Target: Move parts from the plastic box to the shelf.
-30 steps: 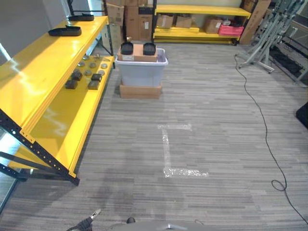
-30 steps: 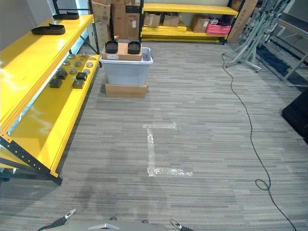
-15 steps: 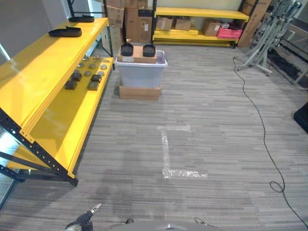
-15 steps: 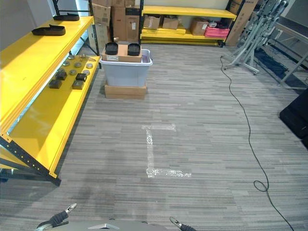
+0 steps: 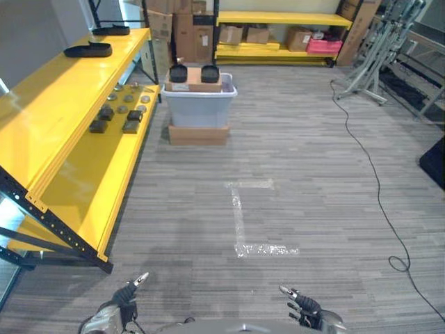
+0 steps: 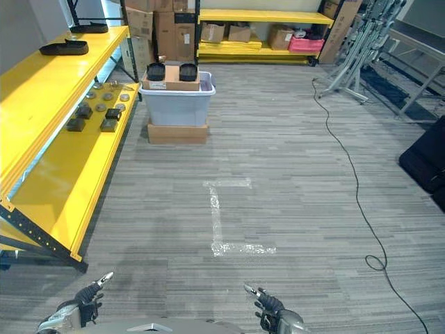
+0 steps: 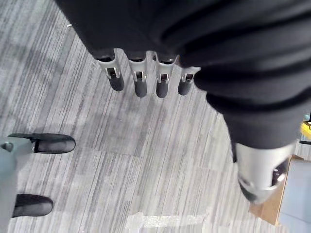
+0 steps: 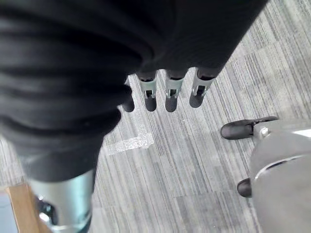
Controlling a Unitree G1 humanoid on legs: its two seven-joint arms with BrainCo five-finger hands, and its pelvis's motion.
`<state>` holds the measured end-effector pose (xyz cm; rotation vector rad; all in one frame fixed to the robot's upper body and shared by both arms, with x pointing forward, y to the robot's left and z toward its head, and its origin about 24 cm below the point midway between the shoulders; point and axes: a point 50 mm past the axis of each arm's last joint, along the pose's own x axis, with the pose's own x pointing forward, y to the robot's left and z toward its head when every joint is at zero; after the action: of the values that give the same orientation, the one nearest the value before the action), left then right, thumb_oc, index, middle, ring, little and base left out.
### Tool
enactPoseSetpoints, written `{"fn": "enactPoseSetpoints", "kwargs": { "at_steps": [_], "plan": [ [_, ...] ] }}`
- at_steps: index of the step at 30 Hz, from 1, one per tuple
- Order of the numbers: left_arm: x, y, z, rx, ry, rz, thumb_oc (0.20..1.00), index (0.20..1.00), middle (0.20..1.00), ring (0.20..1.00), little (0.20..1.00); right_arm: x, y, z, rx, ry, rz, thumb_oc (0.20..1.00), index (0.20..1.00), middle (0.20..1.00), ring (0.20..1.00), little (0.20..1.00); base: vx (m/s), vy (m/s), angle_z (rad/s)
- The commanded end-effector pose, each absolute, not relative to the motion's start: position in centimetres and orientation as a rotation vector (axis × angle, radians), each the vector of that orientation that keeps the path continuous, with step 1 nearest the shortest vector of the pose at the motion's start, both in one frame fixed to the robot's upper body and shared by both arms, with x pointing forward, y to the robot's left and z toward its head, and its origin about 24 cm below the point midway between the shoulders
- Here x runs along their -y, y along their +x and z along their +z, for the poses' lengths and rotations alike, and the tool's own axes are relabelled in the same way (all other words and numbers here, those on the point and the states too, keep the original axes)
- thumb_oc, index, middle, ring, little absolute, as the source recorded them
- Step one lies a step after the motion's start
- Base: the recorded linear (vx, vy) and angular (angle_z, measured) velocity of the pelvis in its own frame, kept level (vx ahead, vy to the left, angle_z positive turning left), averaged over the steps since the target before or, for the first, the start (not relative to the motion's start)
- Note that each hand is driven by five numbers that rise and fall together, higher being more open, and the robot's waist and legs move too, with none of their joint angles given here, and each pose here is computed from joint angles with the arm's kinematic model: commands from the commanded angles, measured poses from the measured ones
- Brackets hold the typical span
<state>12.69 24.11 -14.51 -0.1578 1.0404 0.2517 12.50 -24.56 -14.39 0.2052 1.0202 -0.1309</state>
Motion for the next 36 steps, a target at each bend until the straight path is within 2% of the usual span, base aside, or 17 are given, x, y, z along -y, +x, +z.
{"fn": "enactPoseSetpoints", "kwargs": {
  "at_steps": [1, 6, 11, 16, 22, 24, 30, 36],
  "plan": [
    [-24.6, 14.4, -13.9, -1.01, -0.118, 0.238, 1.0, 1.0, 1.0, 1.0, 1.0, 24.7, 14.3, -13.7, -0.978, 0.187, -0.136, 1.0, 1.0, 1.0, 1.0, 1.0, 0.12, 0.15, -0.16],
    [-24.2, 13.3, -14.5, -1.046, -0.119, 0.23, 1.0, 1.0, 1.0, 1.0, 1.0, 24.4, 12.7, -14.4, -1.033, 0.21, -0.119, 1.0, 1.0, 1.0, 1.0, 1.0, 0.3, 0.047, -0.06],
    [-24.4, 12.5, -14.8, -1.095, -0.097, 0.254, 1.0, 1.0, 1.0, 1.0, 1.0, 24.4, 8.5, -15.7, -1.184, 0.239, -0.151, 1.0, 1.0, 1.0, 1.0, 1.0, 0.52, -0.169, 0.39],
    [-23.9, 11.1, -15.4, -1.112, -0.178, 0.323, 1.0, 1.0, 1.0, 1.0, 1.0, 25.1, 5.9, -16.1, -1.304, 0.186, -0.152, 1.0, 1.0, 1.0, 1.0, 1.0, 0.49, -0.198, 0.24],
    [-23.3, 11.4, -15.4, -1.117, -0.188, 0.285, 1.0, 1.0, 1.0, 1.0, 1.0, 26.3, 6.8, -15.6, -1.239, 0.121, -0.148, 1.0, 1.0, 1.0, 1.0, 1.0, 0.42, -0.181, 0.02],
    [-23.2, 10.3, -15.7, -1.144, -0.149, 0.247, 1.0, 1.0, 1.0, 1.0, 1.0, 26.5, 8.8, -15.1, -1.147, 0.128, -0.157, 1.0, 1.0, 1.0, 1.0, 1.0, 0.56, 0.059, -0.22],
    [-23.8, 7.9, -16.1, -1.182, -0.092, 0.235, 1.0, 1.0, 1.0, 1.0, 1.0, 26.8, 11.5, -14.1, -1.067, 0.104, -0.142, 1.0, 1.0, 1.0, 1.0, 1.0, 0.51, 0.091, -0.42],
    [-24.7, 9.4, -15.5, -1.113, -0.091, 0.262, 1.0, 1.0, 1.0, 1.0, 1.0, 26.2, 11.3, -14.5, -1.128, 0.096, -0.133, 1.0, 1.0, 1.0, 1.0, 1.0, 0.44, 0.214, -0.58]
  ]
}}
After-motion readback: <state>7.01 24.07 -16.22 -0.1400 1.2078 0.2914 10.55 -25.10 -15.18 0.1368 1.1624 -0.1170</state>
